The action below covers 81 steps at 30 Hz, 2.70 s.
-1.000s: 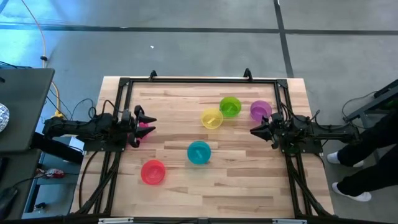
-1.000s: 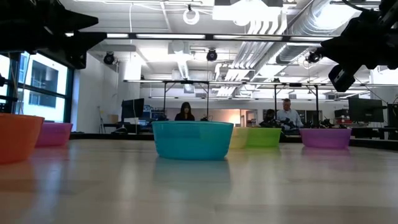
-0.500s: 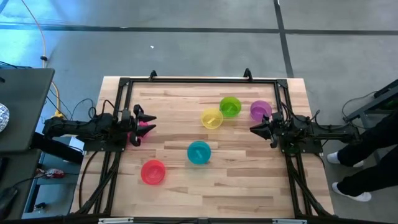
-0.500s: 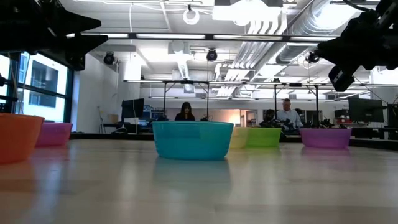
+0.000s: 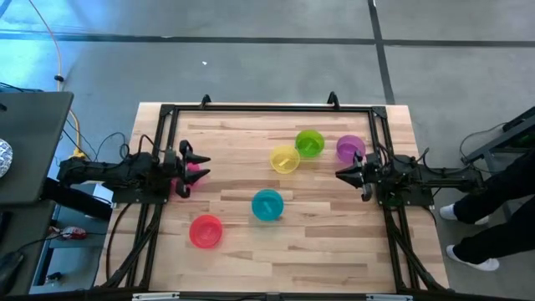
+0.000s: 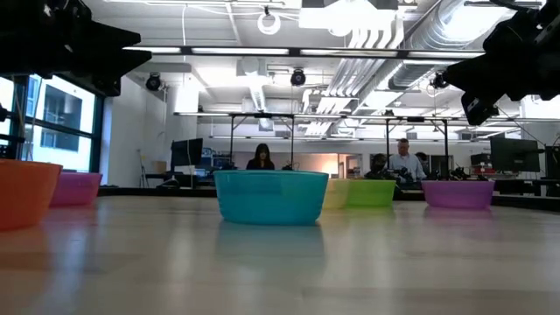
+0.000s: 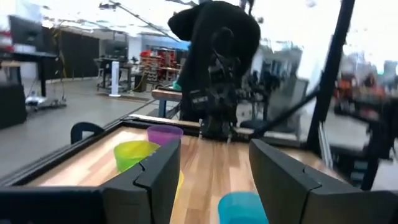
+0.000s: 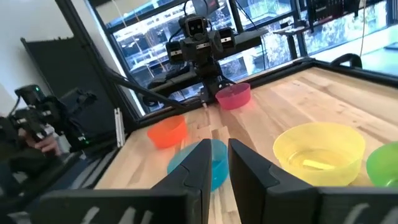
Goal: Nest bowls inside each other
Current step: Stack the purple bowl on the blue bowl
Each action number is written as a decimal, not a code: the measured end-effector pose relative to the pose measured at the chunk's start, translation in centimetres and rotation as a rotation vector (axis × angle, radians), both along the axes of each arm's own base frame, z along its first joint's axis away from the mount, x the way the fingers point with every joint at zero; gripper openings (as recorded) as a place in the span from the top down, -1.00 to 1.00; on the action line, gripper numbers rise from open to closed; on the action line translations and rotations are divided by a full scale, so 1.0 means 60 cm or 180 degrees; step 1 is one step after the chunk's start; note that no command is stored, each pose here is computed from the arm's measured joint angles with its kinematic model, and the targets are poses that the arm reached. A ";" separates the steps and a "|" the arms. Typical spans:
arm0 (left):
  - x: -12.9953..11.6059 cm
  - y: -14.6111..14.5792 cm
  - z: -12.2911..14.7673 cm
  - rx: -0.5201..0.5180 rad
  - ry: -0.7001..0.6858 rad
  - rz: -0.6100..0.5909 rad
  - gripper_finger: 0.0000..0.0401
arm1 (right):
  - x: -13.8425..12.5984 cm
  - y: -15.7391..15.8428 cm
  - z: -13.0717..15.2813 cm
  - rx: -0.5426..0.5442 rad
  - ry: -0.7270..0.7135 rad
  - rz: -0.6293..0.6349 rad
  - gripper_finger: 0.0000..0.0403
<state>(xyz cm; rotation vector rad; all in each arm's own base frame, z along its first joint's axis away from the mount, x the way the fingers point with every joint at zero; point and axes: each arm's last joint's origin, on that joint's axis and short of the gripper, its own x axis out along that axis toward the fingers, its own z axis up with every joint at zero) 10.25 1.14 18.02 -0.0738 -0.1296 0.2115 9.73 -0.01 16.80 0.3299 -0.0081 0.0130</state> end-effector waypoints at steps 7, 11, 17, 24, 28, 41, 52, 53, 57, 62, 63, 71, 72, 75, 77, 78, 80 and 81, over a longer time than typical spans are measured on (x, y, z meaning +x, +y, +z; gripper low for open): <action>-0.001 0.004 -0.003 -0.0123 0.0041 0.0229 0.10 | 0.000 -0.005 0.002 -0.0242 -0.0036 -0.0319 0.78; -0.001 0.004 0.000 -0.0350 -0.0090 0.0191 0.10 | -0.002 -0.012 0.012 0.0056 -0.0242 -0.0778 0.78; -0.001 0.000 0.009 -0.0468 -0.0286 -0.0057 0.10 | -0.008 -0.016 0.041 0.0143 -0.0822 -0.1063 0.78; -0.003 -0.001 0.018 -0.0457 -0.0468 -0.0133 0.10 | -0.008 -0.009 0.047 0.0019 -0.0937 -0.0629 0.78; -0.002 -0.001 0.014 -0.0485 -0.0380 -0.0130 0.10 | -0.005 -0.008 0.037 0.0111 -0.0743 -0.0527 0.78; 0.018 -0.002 0.123 -0.0139 -0.0300 -0.0269 0.10 | -0.032 -0.006 0.125 0.0000 -0.0904 -0.0391 0.78; 0.060 -0.004 0.235 -0.0048 -0.0337 -0.0551 0.10 | -0.024 -0.003 0.253 -0.0213 -0.0457 -0.0204 0.78; 0.063 -0.004 0.243 -0.0040 -0.0349 -0.0557 0.10 | -0.021 -0.002 0.265 -0.0255 -0.0422 -0.0174 0.78; 0.075 -0.003 0.267 -0.0025 -0.0381 -0.0556 0.10 | -0.005 0.000 0.301 -0.0462 -0.0176 -0.0038 0.78; 0.090 -0.002 0.266 0.0033 -0.0284 -0.0539 0.10 | 0.006 0.007 0.319 -0.0717 -0.0097 0.0481 0.78; 0.092 -0.001 0.265 0.0031 -0.0280 -0.0539 0.10 | 0.007 0.010 0.322 -0.0757 -0.0196 0.0629 0.78; 0.106 -0.001 0.263 -0.0061 -0.0322 -0.0602 0.10 | 0.001 0.020 0.336 -0.0858 -0.0868 0.1290 0.78; 0.107 -0.001 0.264 -0.0059 -0.0330 -0.0613 0.10 | 0.000 0.021 0.337 -0.0933 -0.0910 0.1330 0.78; 0.109 -0.001 0.262 -0.0112 -0.0322 -0.0628 0.10 | -0.006 0.022 0.339 -0.1138 -0.1005 0.1363 0.78; 0.110 -0.001 0.262 -0.0175 -0.0321 -0.0639 0.10 | -0.009 0.022 0.340 -0.1240 -0.1048 0.1347 0.78; 0.110 -0.001 0.261 -0.0212 -0.0317 -0.0644 0.10 | -0.008 0.022 0.339 -0.1276 -0.1050 0.1327 0.78; 0.110 -0.001 0.262 -0.0257 -0.0327 -0.0652 0.10 | -0.007 0.019 0.339 -0.1283 -0.1020 0.1155 0.78; 0.110 -0.001 0.262 -0.0278 -0.0331 -0.0655 0.10 | -0.006 0.018 0.339 -0.1240 -0.0981 0.1025 0.78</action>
